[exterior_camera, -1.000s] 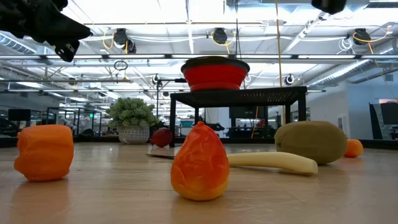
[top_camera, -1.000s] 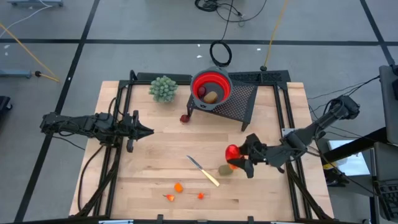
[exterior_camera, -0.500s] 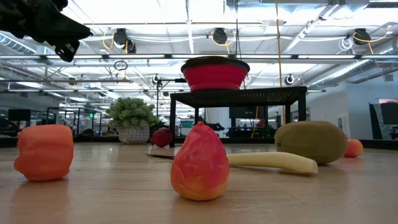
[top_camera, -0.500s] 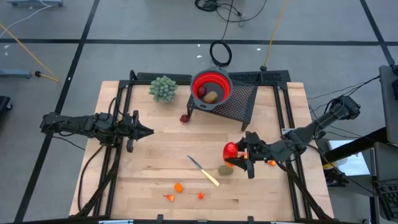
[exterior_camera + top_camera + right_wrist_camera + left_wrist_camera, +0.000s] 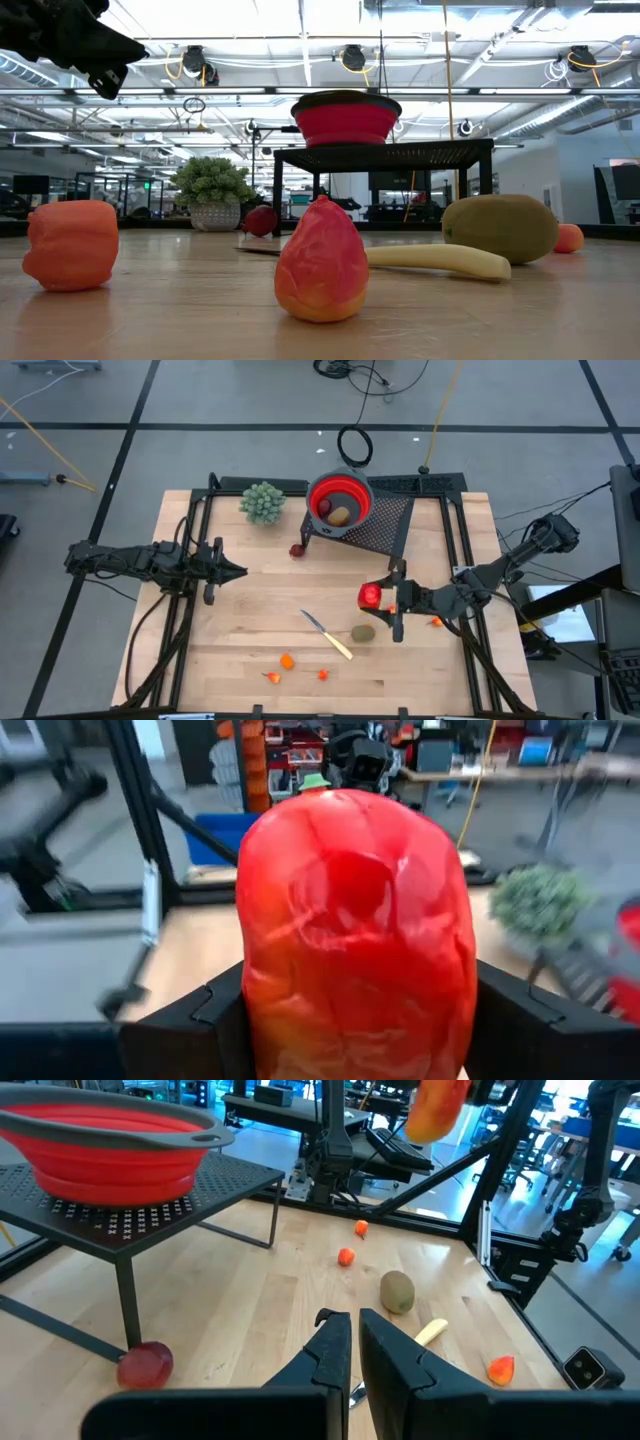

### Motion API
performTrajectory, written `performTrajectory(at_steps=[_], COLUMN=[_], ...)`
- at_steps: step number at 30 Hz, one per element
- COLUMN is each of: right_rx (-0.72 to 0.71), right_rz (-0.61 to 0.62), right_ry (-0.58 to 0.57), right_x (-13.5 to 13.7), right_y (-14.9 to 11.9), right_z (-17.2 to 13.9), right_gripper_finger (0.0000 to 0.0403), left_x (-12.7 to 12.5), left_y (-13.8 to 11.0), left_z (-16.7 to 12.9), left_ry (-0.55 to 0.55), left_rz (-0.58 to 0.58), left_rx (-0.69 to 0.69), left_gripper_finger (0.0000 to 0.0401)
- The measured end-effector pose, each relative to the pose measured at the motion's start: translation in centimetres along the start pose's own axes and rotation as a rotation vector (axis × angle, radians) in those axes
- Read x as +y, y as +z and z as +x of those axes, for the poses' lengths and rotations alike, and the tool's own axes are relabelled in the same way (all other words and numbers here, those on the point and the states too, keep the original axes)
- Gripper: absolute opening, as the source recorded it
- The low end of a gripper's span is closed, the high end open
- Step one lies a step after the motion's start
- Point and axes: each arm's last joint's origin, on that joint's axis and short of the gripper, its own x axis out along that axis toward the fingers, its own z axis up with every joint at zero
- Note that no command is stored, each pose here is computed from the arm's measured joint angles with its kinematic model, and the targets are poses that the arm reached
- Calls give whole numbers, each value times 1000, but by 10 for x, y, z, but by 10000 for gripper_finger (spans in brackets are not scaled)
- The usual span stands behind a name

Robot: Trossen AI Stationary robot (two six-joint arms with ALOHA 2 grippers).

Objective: Pick & Place Fruit
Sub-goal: Put the red mango into the red strainer bowl on the shelf

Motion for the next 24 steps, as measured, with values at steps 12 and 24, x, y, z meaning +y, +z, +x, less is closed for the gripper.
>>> performTrajectory(at_steps=[12,24], right_rx=[11,18], right_rz=[-414,-460], right_ry=[-61,-86], right_x=[-14,-21], right_y=[2,3], right_z=[8,12], right_gripper_finger=[244,244], left_x=[0,0], left_y=[0,0], left_z=[0,0], left_ry=[0,0], left_rz=[-6,-52], left_rx=[0,0], left_gripper_finger=[24,24])
